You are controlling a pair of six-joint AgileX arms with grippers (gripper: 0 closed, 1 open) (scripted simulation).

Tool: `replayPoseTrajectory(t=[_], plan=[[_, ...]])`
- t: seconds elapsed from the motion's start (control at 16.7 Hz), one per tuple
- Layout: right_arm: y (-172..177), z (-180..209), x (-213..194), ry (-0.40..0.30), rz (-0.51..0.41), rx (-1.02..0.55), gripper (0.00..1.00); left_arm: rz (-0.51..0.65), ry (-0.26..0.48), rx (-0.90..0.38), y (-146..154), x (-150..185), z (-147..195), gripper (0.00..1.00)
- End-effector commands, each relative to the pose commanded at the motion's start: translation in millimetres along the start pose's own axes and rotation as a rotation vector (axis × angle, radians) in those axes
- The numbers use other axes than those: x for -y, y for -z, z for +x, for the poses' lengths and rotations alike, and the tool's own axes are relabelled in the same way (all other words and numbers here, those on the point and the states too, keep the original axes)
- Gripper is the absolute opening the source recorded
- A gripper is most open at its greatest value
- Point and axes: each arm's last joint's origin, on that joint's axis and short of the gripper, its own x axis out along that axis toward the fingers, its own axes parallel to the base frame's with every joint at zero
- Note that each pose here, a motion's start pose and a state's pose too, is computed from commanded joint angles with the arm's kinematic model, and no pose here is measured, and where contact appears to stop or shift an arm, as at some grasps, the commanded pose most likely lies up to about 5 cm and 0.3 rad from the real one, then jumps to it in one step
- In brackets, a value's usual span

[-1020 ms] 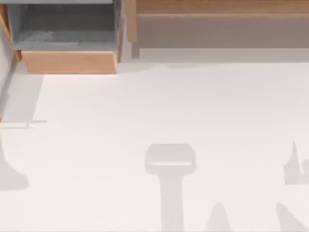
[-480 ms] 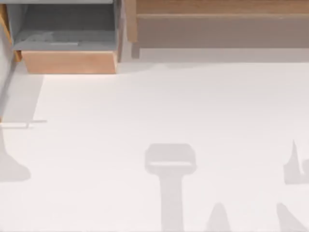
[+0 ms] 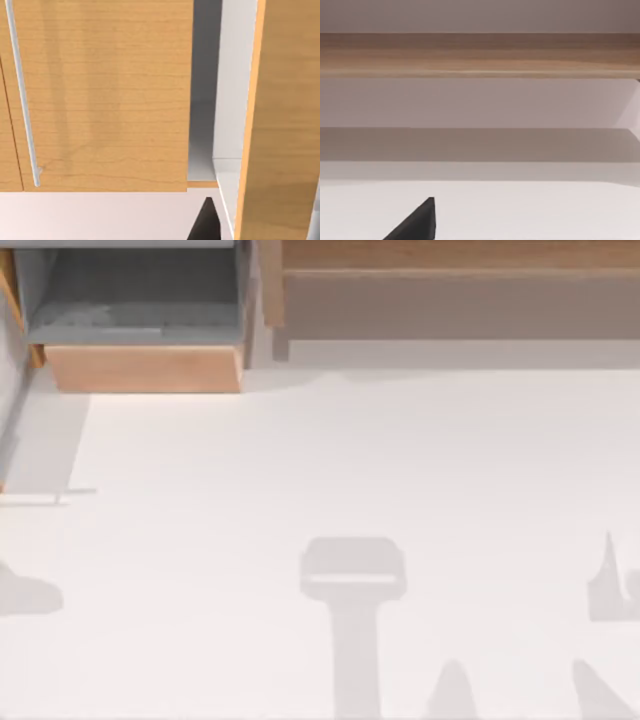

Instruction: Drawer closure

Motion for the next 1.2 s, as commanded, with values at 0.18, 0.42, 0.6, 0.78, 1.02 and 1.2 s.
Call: replayPoseTrajectory(t=[0.18, 0.42, 0.6, 0.78, 1.02, 1.2], plan=[[0, 0, 0, 0.0, 0.0, 0.0, 1.0, 0.0, 0.0, 0.0, 0, 0, 0, 0.02], [0, 0, 0, 0.0, 0.0, 0.0, 1.0, 0.0, 0.0, 0.0, 0, 0, 0, 0.0], [0, 0, 0, 0.0, 0.0, 0.0, 1.0, 0.0, 0.0, 0.0, 0, 0, 0, 0.0], [0, 0, 0, 0.0, 0.0, 0.0, 1.0, -0.016, 0.015, -0.003, 1, 4, 0, 0.0], [0, 0, 0, 0.0, 0.0, 0.0, 1.0, -0.013, 0.015, -0.003, 3, 4, 24, 0.0], [0, 0, 0, 0.0, 0.0, 0.0, 1.0, -0.016, 0.017, -0.002, 2, 5, 49, 0.0]])
